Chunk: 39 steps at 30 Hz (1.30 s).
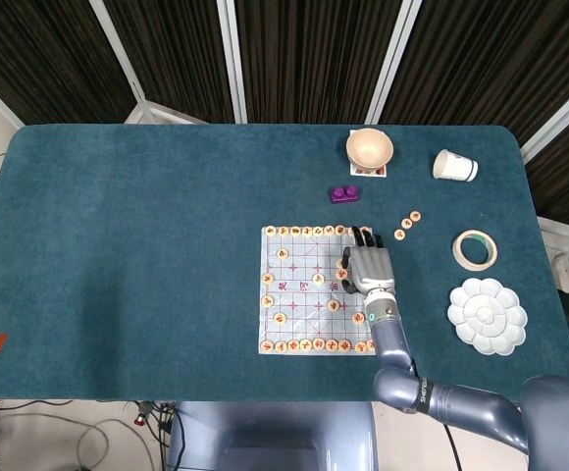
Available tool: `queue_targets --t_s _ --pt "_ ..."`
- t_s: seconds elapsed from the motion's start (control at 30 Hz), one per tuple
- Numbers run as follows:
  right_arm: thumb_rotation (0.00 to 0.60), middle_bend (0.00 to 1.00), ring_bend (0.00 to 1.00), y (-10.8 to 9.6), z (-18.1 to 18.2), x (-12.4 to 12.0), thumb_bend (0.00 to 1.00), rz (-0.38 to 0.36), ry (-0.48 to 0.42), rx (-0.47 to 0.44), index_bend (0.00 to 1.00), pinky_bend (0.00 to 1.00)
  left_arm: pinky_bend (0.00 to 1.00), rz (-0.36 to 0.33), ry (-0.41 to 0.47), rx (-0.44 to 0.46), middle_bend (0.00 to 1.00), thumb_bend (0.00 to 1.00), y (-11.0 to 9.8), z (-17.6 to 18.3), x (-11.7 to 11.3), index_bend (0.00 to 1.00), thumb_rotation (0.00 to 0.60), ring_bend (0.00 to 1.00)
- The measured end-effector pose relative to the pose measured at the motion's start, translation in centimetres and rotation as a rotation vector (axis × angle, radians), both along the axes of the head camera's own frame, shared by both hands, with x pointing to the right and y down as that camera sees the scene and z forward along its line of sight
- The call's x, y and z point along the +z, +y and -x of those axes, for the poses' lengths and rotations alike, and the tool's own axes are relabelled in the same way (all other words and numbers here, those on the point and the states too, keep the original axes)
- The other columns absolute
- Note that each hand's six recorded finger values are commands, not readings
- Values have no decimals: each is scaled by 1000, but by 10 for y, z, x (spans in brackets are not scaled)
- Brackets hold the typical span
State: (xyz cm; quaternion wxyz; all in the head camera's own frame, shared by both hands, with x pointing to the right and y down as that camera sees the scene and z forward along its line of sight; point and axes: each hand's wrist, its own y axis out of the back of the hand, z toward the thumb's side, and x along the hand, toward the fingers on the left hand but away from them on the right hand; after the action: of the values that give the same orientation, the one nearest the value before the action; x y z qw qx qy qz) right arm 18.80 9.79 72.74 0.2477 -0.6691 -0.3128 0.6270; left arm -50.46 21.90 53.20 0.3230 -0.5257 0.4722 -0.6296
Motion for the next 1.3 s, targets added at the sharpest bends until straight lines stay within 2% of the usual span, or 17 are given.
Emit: queue_targets --t_s 0.53,0.93,1.3 --pt "600 0 5 -26 -2 5 378 -12 43 37 518 80 4 -5 -5 -9 0 0 -1 3 0 79 600 0" --pt "600 0 5 -26 2 20 378 6 57 49 519 81 4 -7 -5 -14 0 0 -2 5 0 79 600 0" --pt "600 0 5 -26 -1 22 378 5 67 48 519 82 4 -5 -3 -14 0 0 -2 6 0 79 600 0"
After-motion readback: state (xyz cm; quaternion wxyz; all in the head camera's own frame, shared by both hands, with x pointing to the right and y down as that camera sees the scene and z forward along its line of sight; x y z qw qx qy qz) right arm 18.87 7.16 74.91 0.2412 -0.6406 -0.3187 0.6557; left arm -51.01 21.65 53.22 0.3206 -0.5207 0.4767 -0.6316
